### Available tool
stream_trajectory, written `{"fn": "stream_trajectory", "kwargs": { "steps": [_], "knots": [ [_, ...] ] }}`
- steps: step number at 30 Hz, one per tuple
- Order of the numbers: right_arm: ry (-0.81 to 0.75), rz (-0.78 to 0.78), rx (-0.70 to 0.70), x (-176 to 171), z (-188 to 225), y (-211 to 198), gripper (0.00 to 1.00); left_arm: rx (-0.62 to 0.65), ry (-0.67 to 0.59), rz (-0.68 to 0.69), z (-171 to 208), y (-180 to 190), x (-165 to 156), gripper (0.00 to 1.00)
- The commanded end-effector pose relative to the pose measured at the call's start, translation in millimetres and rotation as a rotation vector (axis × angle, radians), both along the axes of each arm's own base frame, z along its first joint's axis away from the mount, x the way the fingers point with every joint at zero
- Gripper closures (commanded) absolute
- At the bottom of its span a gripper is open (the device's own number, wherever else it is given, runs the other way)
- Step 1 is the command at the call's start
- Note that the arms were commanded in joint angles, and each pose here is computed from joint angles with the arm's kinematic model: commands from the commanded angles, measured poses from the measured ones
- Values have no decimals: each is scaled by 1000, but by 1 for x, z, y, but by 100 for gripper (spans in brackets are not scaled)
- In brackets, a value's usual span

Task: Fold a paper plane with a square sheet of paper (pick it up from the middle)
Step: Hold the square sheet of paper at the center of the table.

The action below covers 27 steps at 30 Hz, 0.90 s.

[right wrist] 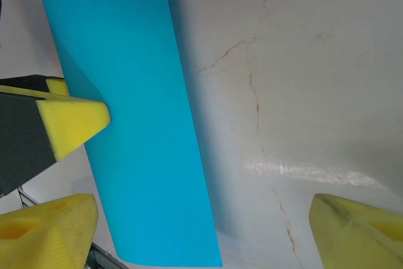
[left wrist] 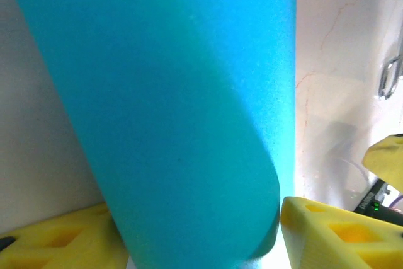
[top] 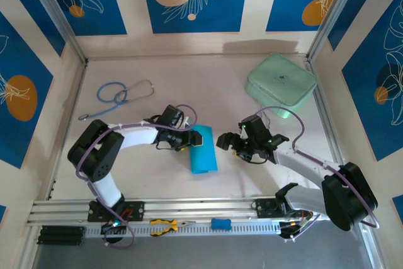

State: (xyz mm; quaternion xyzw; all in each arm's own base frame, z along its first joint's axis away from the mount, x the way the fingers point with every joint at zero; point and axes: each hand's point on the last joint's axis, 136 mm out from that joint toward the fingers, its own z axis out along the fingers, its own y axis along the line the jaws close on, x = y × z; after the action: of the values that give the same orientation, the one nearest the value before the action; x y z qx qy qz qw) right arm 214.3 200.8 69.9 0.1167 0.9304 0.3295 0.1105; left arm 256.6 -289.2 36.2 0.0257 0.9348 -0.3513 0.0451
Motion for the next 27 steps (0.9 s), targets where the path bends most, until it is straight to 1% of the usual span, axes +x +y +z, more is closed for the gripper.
{"fn": "stream_trajectory", "kwargs": {
  "steps": [1,4,9,15,27],
  "knots": [
    [1,18,24,-1,3,6,13,120,-39,18,-1,20,2,33],
    [0,21,30,-1,3,7,12,139,-65,26,6,24,3,32],
    [0,31,45,-1,4,10,13,158,-96,38,11,31,4,35],
    [-1,69,67,-2,6,21,13,185,-59,19,-2,32,0,43],
    [17,108,59,-3,3,34,14,247,-26,3,-20,39,-4,44]
  ]
}}
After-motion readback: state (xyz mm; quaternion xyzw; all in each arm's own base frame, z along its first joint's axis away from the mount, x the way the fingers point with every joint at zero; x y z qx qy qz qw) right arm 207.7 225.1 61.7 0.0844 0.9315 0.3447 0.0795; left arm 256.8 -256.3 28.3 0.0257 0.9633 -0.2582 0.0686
